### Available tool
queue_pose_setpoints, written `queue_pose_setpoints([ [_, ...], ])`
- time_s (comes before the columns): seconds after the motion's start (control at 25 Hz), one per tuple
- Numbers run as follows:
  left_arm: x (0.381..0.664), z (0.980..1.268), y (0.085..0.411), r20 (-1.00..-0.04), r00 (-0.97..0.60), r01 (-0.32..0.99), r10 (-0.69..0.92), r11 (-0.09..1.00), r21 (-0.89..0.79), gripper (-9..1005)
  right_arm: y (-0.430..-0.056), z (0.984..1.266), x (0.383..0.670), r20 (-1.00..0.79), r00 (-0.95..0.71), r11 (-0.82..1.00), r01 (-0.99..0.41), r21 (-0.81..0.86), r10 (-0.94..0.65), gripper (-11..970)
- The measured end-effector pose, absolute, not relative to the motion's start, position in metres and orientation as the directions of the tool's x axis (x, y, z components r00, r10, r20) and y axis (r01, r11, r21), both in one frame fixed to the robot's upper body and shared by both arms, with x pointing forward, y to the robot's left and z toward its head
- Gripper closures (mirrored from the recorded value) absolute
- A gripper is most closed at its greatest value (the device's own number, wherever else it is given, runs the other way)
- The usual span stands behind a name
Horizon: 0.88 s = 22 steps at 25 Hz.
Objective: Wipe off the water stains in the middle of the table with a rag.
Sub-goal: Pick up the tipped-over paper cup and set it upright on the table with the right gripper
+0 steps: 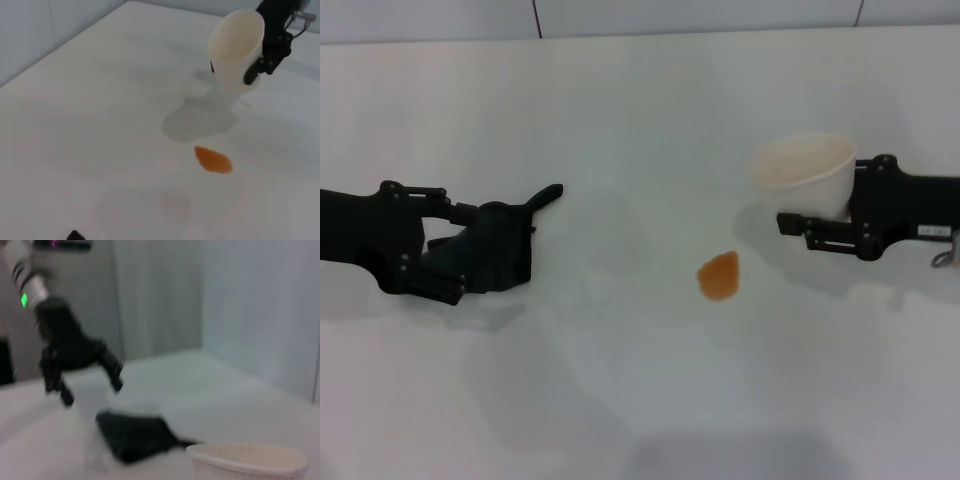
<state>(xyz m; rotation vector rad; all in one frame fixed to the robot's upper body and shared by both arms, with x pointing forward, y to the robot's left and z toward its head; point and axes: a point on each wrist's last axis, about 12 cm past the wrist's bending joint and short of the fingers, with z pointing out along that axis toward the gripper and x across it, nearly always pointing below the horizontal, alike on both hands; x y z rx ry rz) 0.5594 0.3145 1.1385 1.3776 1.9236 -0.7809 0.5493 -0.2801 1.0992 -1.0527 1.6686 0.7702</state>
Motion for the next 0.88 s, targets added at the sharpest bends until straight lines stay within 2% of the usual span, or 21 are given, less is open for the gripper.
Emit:
queue_pose_setpoints([
  [0.16,0.561,1.140,0.314,-0.778,-0.243,0.958,0.580,0.271,-0.096,104,-0.281,1.069,0.539,-0.975,-0.127,0.504,-0.864,0.019,-0.181,408],
  [0.4,0.563,1.142,0.312,-0.779,-0.230,0.961,0.584,0.261,-0.088,104,-0.273,1.045,0.525,-0.994,-0.059,0.596,-0.803,-0.009,-0.094,426],
  [0.6,0.562,1.141,0.313,-0.778,-0.230,0.961,0.585,0.260,-0.088,104,-0.266,1.030,0.515,-0.995,-0.015,0.644,-0.764,-0.053,-0.099,429],
  [0.88,0.562,1.141,0.313,-0.778,-0.231,0.961,0.585,0.263,-0.088,103,-0.266,1.015,0.504,-0.989,-0.053,0.669,-0.741,-0.053,-0.138,435],
])
